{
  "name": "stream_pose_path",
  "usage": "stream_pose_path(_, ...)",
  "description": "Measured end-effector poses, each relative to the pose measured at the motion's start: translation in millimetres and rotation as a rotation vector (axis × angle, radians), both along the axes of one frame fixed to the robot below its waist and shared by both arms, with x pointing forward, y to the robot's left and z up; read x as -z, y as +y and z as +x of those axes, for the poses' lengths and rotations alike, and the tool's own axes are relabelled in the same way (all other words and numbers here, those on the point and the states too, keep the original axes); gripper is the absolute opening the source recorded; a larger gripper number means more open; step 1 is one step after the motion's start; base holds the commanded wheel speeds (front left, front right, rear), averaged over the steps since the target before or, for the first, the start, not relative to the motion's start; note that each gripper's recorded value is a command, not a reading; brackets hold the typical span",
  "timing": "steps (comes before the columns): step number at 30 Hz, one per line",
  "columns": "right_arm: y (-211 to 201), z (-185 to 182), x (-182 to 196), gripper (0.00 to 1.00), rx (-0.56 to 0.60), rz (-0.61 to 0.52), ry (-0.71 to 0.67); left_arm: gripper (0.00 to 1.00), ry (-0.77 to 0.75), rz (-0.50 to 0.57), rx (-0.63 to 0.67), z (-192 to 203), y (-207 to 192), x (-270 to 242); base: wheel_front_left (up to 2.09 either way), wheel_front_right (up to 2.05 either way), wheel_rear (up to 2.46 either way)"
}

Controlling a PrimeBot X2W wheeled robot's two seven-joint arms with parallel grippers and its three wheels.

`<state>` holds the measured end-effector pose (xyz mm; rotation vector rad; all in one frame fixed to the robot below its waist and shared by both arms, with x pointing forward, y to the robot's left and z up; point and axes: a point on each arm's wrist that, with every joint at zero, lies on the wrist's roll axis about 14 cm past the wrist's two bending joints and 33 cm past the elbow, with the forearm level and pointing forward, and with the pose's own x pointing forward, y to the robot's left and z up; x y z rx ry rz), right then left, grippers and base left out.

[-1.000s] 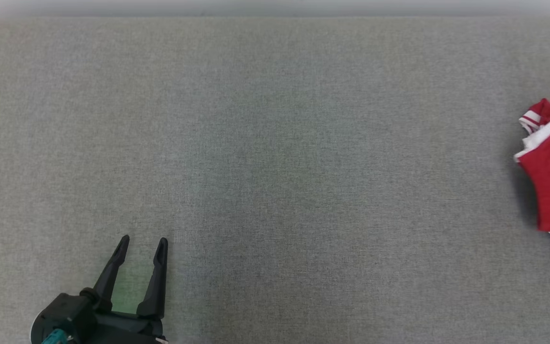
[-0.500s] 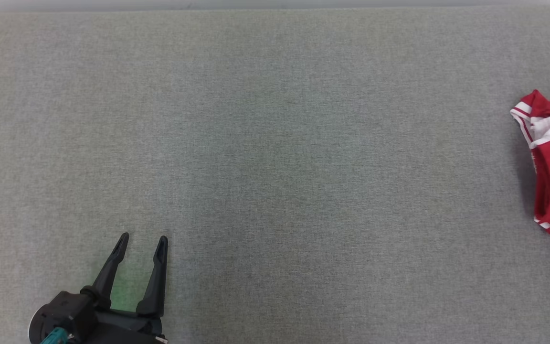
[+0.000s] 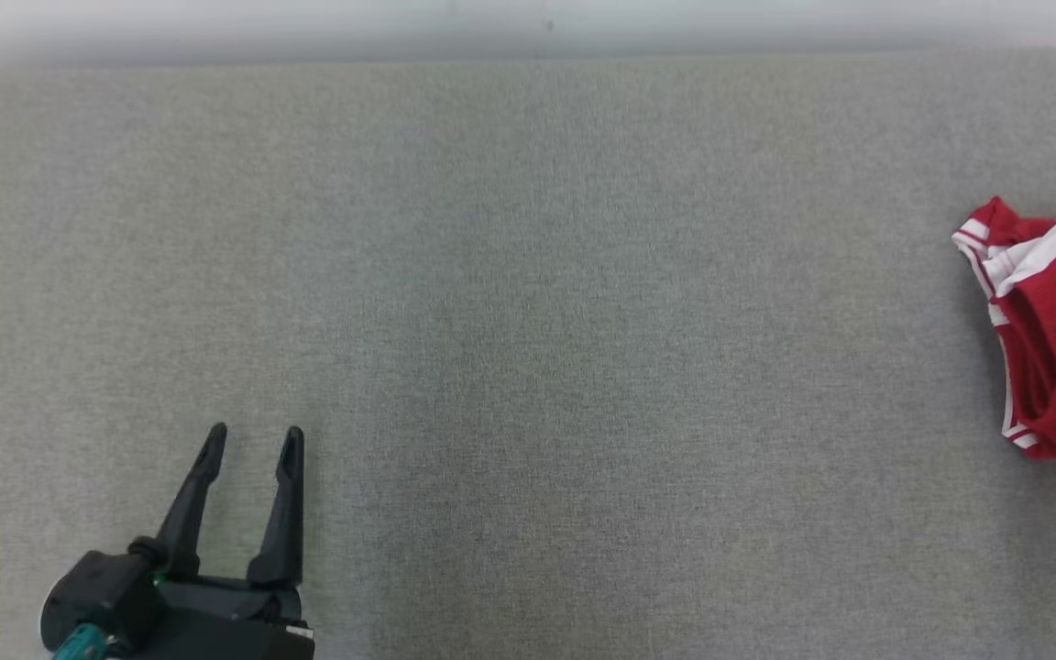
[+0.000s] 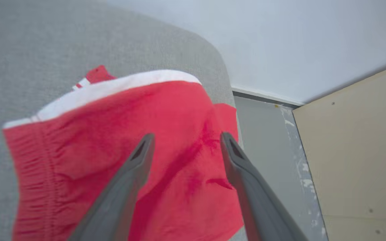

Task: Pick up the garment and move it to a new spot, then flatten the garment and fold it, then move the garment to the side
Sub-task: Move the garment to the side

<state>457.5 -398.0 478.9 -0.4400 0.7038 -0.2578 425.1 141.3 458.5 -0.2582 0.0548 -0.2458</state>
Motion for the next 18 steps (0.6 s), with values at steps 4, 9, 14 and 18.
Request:
stream_pose_path(4,37,8,-20,1.00,-0.064,0.139,-0.233,1.00,-0.075,-0.051,-0.067,-2,9,-28,0.00,0.00,0.00)
stream_pose_path(9,81,-2,-36,1.00,-0.117,0.316,-0.463,1.00,-0.133,-0.091,-0.102,-15,11,-51,0.00,0.00,0.00)
stream_pose_path(14,122,-26,-36,1.00,-0.158,0.435,-0.577,1.00,-0.153,-0.098,-0.153,-26,22,-59,0.00,0.00,0.00)
stream_pose_path(18,160,-44,-34,1.00,-0.228,0.507,-0.611,1.00,-0.154,-0.101,-0.167,-33,24,-61,0.00,0.00,0.00)
